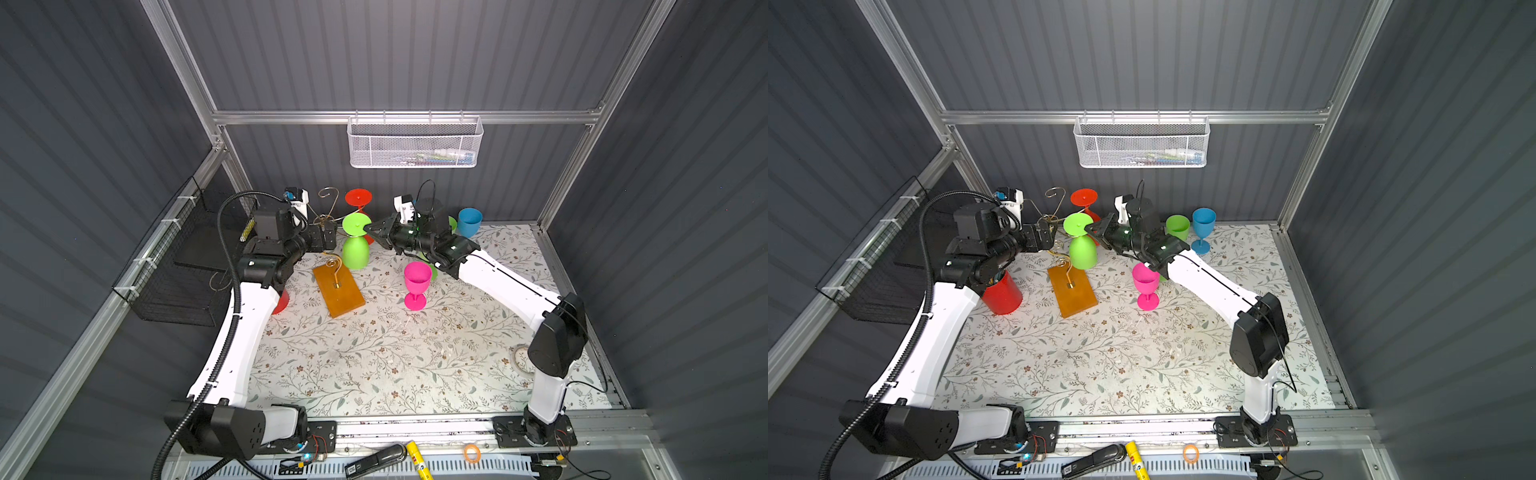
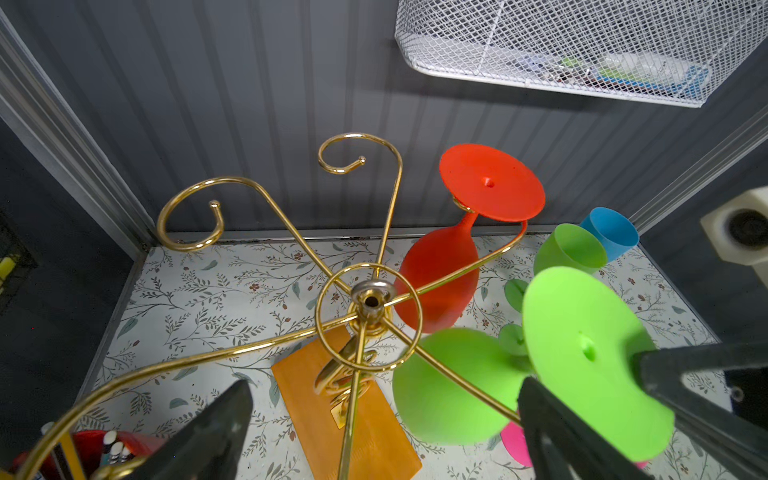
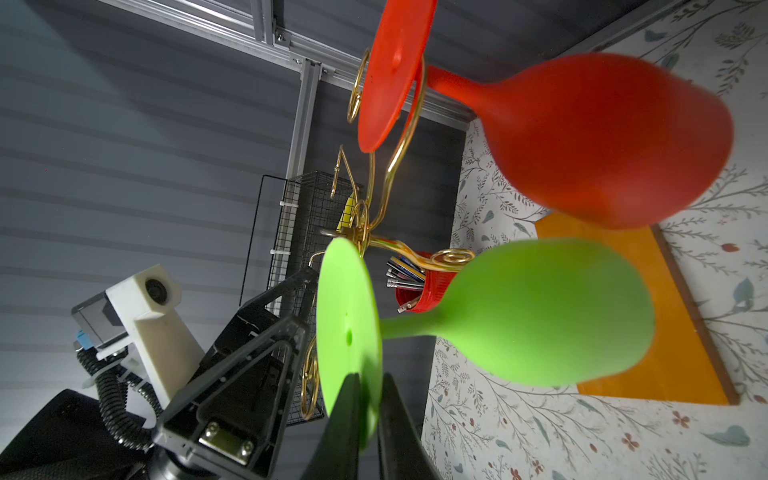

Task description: Take the wine glass off the wine glass rack

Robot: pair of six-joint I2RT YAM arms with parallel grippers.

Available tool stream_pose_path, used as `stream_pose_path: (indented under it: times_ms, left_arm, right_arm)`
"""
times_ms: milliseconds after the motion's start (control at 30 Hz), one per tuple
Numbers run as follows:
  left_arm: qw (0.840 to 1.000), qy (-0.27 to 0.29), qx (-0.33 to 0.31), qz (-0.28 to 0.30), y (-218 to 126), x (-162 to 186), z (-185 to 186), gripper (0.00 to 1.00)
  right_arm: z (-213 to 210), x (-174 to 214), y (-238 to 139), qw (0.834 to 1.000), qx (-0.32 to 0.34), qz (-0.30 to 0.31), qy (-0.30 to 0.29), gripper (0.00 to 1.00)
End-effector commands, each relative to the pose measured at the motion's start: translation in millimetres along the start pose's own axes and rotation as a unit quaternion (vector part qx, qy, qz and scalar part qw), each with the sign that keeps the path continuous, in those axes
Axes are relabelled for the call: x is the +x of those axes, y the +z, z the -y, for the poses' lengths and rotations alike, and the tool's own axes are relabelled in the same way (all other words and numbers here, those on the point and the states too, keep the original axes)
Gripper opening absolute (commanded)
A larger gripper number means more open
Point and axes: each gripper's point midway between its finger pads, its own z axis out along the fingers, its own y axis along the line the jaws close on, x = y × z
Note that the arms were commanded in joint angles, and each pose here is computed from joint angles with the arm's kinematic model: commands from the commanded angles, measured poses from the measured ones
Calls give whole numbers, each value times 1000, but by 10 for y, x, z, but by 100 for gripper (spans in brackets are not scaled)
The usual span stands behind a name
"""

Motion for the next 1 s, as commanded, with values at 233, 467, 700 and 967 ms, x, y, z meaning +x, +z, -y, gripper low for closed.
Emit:
stream_pose_path:
  times_ms: [233, 467, 700, 967]
  left_arm:
    - [1000, 12, -2, -14, 61, 117, 15, 100]
    - [1000, 13, -7, -20, 91, 151, 0, 100]
    - [1000, 15, -13, -23, 109, 169, -15, 99]
    - [999, 13, -23, -28, 150, 193, -52, 99]
  right_arm:
    - [-153, -59, -93, 1000, -11, 24, -12, 8]
    - [-223, -80, -153, 999, -17, 30, -16, 3]
    - [-272, -74, -215, 999, -24, 33, -16, 0]
    - [-336, -60, -271, 999, -30, 35, -21, 0]
